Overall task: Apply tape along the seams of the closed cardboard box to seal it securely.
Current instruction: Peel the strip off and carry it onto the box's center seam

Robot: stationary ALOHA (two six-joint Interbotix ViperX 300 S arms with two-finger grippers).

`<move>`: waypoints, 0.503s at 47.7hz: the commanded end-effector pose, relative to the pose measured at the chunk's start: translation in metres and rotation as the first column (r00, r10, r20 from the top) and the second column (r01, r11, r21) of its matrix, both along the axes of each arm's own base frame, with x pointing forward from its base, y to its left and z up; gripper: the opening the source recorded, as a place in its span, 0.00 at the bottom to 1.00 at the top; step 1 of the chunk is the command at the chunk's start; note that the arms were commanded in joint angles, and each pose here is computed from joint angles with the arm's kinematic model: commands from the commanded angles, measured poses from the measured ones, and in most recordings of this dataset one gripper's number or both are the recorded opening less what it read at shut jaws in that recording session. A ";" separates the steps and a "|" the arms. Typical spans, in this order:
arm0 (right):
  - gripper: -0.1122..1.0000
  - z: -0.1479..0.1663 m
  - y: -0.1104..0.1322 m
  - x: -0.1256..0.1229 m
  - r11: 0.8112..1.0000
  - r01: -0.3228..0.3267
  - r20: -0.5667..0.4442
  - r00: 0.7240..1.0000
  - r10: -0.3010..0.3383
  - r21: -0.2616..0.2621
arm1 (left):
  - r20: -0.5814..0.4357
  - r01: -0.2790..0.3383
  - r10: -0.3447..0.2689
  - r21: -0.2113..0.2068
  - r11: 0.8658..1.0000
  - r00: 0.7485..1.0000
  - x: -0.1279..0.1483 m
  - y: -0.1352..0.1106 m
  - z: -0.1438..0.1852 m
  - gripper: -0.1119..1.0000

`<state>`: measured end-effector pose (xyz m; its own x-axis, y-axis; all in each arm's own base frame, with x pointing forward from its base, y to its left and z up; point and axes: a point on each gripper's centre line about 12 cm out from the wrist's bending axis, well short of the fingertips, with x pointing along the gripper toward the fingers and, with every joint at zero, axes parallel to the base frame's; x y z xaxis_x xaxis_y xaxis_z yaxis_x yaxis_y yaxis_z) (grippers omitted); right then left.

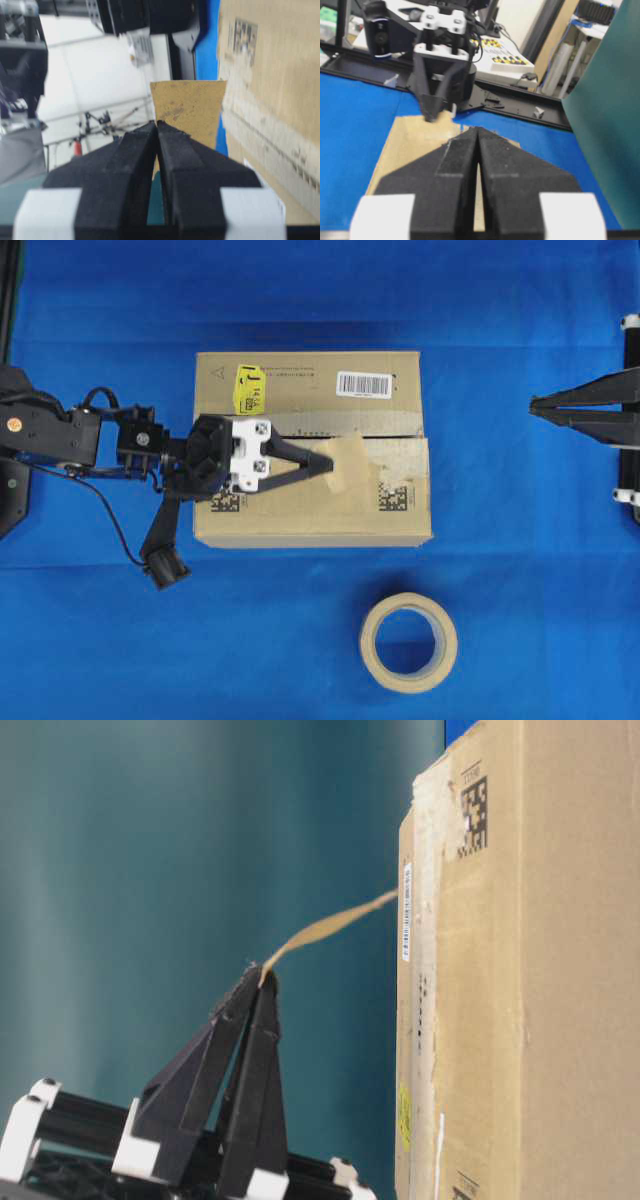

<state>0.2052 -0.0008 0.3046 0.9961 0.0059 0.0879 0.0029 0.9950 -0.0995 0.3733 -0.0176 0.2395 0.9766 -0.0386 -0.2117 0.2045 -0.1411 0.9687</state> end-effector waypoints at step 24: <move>0.10 0.008 0.000 0.004 1.000 0.002 -0.002 1.000 -0.002 -0.020 | -0.126 -0.058 0.057 -0.002 0.998 0.990 -0.005 0.022 -0.006 0.12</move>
